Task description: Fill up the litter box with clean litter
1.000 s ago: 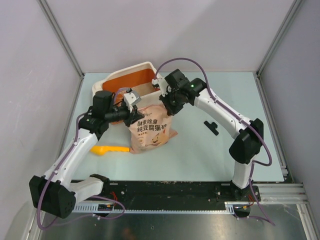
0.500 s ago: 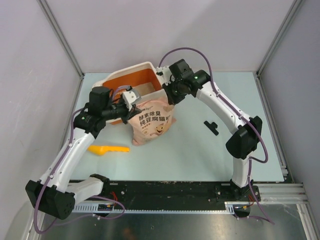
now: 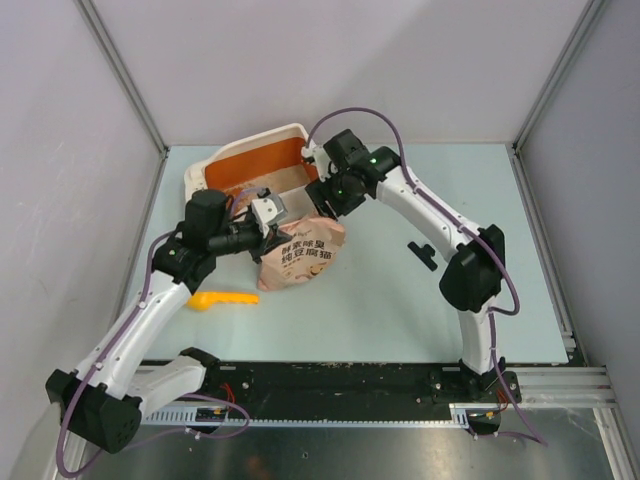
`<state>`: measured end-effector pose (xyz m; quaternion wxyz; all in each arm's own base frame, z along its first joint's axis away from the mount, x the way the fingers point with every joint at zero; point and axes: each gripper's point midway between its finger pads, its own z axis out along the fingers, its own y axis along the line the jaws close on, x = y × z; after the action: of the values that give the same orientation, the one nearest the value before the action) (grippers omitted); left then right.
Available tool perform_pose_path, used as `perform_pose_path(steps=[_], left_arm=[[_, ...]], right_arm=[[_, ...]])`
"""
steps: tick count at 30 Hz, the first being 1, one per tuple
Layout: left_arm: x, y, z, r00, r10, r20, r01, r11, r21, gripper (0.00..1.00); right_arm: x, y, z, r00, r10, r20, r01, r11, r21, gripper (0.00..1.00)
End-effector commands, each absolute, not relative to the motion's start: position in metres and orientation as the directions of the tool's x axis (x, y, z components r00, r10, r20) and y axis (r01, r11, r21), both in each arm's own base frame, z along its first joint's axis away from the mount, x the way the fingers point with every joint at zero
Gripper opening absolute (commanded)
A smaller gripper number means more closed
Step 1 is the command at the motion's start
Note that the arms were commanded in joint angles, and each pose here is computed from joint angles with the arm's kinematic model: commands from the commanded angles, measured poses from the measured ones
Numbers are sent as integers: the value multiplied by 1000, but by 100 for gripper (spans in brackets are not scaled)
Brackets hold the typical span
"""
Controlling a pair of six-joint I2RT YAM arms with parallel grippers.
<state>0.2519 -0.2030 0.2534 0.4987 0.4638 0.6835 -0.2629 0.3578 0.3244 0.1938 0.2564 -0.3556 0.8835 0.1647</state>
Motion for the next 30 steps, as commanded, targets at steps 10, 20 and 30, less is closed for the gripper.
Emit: perform_pose_path(steps=[10,20,30], left_arm=[[260,-205,304,154,319,-935,846,447,291,0],[254,-205,306,92,304,-948,859,458,230,40],[208,-126,279,-48,506,-861,754,585,301,91]], right_arm=[[395,272,212,-609,-513,-605,-605,794,-64,66],[402,299,261,-494,-472,-730,-680,733,-15,66],[403,312,354,-368,-306,-878,-727,684,67,69]])
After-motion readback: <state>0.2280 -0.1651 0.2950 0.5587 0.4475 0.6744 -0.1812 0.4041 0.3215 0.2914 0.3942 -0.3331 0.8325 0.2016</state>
